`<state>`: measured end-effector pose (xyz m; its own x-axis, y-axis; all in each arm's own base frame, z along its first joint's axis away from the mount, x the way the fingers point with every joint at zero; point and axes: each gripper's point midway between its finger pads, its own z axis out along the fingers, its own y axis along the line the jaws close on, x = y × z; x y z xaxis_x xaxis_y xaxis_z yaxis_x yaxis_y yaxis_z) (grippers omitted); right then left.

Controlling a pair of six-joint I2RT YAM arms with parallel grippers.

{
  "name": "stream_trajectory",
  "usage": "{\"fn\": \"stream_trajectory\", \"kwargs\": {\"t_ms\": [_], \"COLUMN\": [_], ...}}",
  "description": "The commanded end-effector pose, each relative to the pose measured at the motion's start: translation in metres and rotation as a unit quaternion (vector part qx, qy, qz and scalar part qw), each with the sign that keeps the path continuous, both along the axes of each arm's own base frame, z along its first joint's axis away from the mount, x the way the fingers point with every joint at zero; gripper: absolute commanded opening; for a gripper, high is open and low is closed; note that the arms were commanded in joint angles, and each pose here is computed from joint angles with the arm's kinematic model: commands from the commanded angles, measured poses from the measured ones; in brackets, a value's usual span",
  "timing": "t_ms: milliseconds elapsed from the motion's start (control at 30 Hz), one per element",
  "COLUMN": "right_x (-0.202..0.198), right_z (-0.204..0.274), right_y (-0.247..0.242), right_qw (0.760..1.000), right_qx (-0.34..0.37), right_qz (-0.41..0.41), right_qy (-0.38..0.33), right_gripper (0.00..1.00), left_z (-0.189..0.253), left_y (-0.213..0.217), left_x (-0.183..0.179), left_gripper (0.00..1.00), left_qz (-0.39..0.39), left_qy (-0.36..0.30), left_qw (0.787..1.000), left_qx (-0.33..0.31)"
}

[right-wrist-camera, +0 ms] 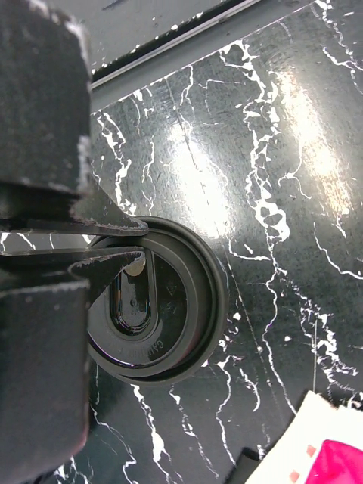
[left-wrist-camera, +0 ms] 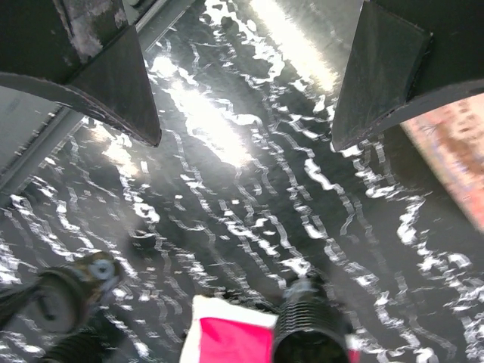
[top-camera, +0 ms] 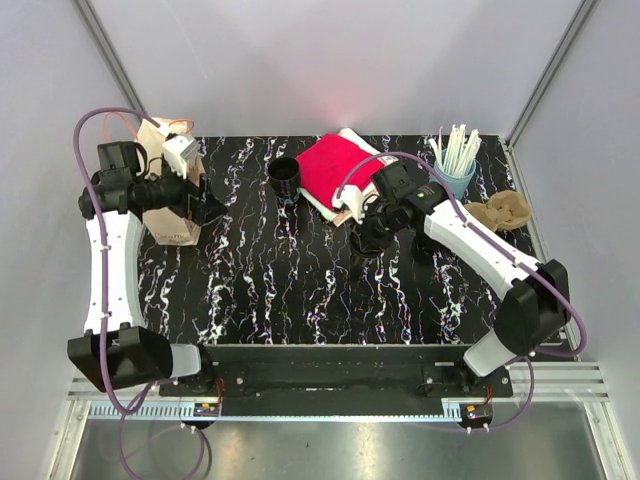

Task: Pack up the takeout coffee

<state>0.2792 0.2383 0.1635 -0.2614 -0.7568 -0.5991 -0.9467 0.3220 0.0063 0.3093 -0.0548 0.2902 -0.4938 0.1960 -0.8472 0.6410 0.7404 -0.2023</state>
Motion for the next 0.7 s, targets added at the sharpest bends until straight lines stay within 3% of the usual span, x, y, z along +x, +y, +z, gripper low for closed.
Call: {"fn": "stream_trajectory", "kwargs": {"t_ms": [0,367,667], "right_x": [0.002,0.003,0.013], "right_z": [0.022,-0.010,-0.025], "right_y": [0.006,0.018,0.022], "right_qw": [0.999,0.996,0.995], "right_qx": [0.044,0.044,0.039], "right_qz": [-0.015,-0.027,-0.047], "right_qy": [0.006,0.077,0.085], "right_gripper": [0.00,0.00,0.00], "left_z": [0.009,-0.002,-0.012], "left_y": [0.026,0.058,0.066], "left_x": [0.030,0.062,0.079], "left_gripper": [0.99,0.99,0.99], "left_qz": [0.059,0.135,0.150], "left_qy": [-0.036,-0.043,-0.036], "left_qw": [0.997,0.987,0.984], "left_qx": [0.039,0.080,0.086]}}
